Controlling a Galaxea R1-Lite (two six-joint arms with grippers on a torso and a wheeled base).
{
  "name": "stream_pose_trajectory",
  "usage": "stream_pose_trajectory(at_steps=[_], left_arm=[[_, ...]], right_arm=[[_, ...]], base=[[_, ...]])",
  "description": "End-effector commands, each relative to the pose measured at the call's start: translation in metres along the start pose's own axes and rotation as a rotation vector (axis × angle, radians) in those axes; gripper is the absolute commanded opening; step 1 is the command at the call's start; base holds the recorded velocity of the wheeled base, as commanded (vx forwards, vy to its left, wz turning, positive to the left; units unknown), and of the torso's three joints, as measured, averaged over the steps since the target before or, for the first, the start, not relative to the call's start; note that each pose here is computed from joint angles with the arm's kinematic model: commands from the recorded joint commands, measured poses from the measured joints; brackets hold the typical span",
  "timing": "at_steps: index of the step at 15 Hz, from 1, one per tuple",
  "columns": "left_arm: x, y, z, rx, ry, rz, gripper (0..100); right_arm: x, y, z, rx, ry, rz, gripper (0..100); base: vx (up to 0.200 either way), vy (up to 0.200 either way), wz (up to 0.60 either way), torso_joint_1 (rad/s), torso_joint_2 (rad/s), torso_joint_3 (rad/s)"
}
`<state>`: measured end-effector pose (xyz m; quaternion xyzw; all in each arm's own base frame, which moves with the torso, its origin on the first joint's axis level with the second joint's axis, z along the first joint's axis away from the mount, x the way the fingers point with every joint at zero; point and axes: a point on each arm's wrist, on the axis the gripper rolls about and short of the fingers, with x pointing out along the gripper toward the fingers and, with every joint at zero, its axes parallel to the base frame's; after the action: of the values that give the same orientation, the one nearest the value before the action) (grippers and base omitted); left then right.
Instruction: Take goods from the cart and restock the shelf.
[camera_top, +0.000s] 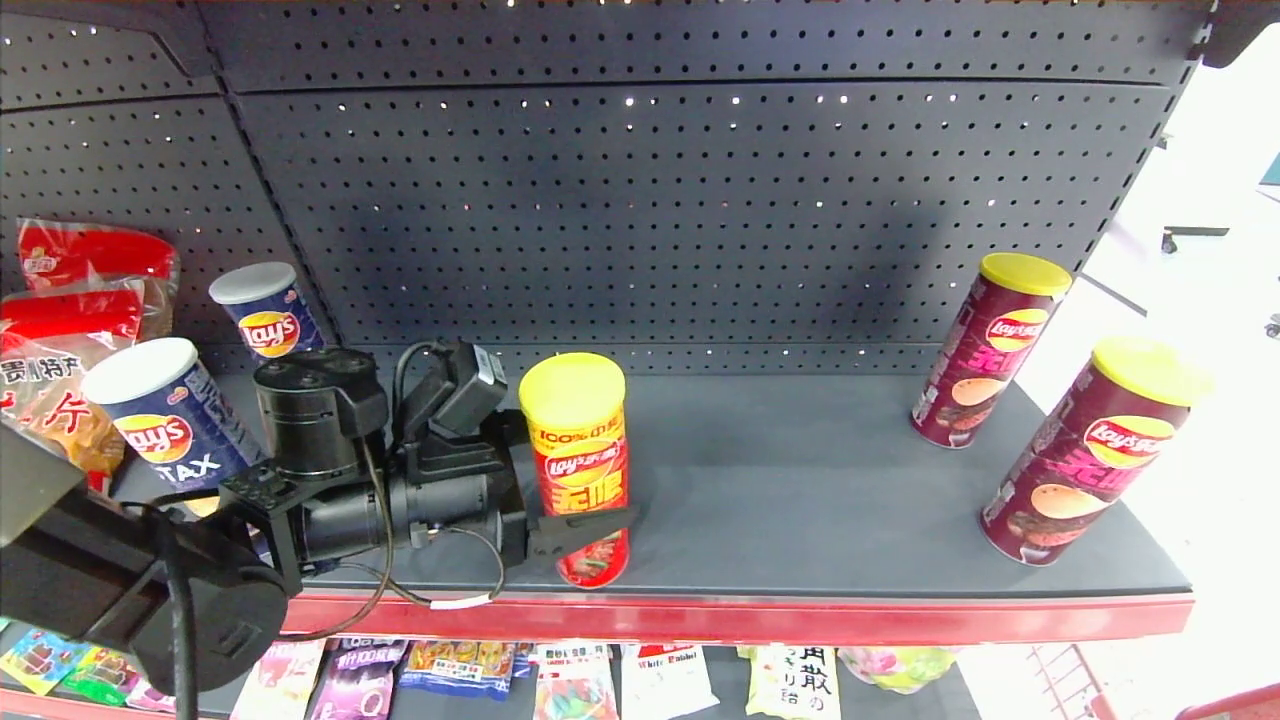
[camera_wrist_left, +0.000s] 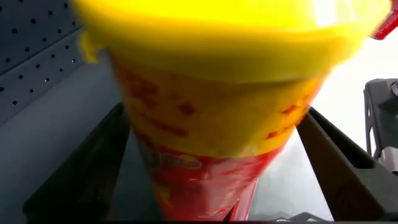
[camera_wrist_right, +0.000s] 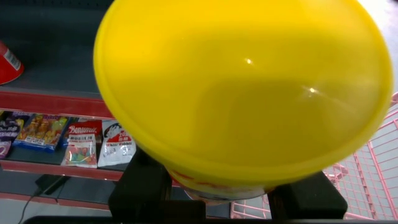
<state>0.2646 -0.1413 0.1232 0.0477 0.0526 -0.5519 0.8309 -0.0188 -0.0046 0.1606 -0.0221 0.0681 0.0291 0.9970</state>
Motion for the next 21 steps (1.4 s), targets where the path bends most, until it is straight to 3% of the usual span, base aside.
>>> stream_pose_trajectory(at_steps=[1,7,9,11,13,14,17,19,21], left_arm=[[-0.013,-0.003,0.000,-0.009,0.005,0.022,100],[-0.071,-0.029,-0.010,-0.059,0.040,0.109,100],[-0.091,-0.044,-0.012,-0.065,0.044,0.149,100],[-0.112,-0.058,-0.016,-0.073,0.054,0.237,100],[-0.133,-0.073,-0.014,-0.053,0.051,0.483,100],[-0.137,-0.076,-0.011,-0.057,0.034,0.524,100],[-0.148,-0.089,-0.006,-0.061,-0.028,0.546,100],[-0.154,-0.097,-0.008,-0.053,-0.032,0.556,100],[-0.161,-0.106,-0.008,-0.058,-0.023,0.588,100]], right_arm=[[0.000,0.000,0.000,-0.001,0.001,0.000,0],[0.006,0.000,0.011,-0.003,0.024,0.016,0],[0.011,0.001,0.022,-0.005,0.035,0.038,0],[0.017,0.002,0.037,-0.009,0.047,0.109,0],[0.032,0.006,0.064,-0.013,0.069,0.215,0],[0.044,0.010,0.084,-0.031,0.079,0.324,0],[0.078,0.025,0.116,-0.099,0.114,0.476,0],[0.103,0.040,0.129,-0.115,0.149,0.536,0],[0.143,0.067,0.131,-0.133,0.148,0.611,0]], base=[[0.000,0.000,0.00,0.000,0.00,0.000],[0.000,0.000,0.00,0.000,0.00,0.000],[0.000,0.000,0.00,0.000,0.00,0.000],[0.000,0.000,0.00,0.000,0.00,0.000],[0.000,0.000,0.00,0.000,0.00,0.000],[0.000,0.000,0.00,0.000,0.00,0.000],[0.000,0.000,0.00,0.000,0.00,0.000],[0.000,0.000,0.00,0.000,0.00,0.000],[0.000,0.000,0.00,0.000,0.00,0.000]])
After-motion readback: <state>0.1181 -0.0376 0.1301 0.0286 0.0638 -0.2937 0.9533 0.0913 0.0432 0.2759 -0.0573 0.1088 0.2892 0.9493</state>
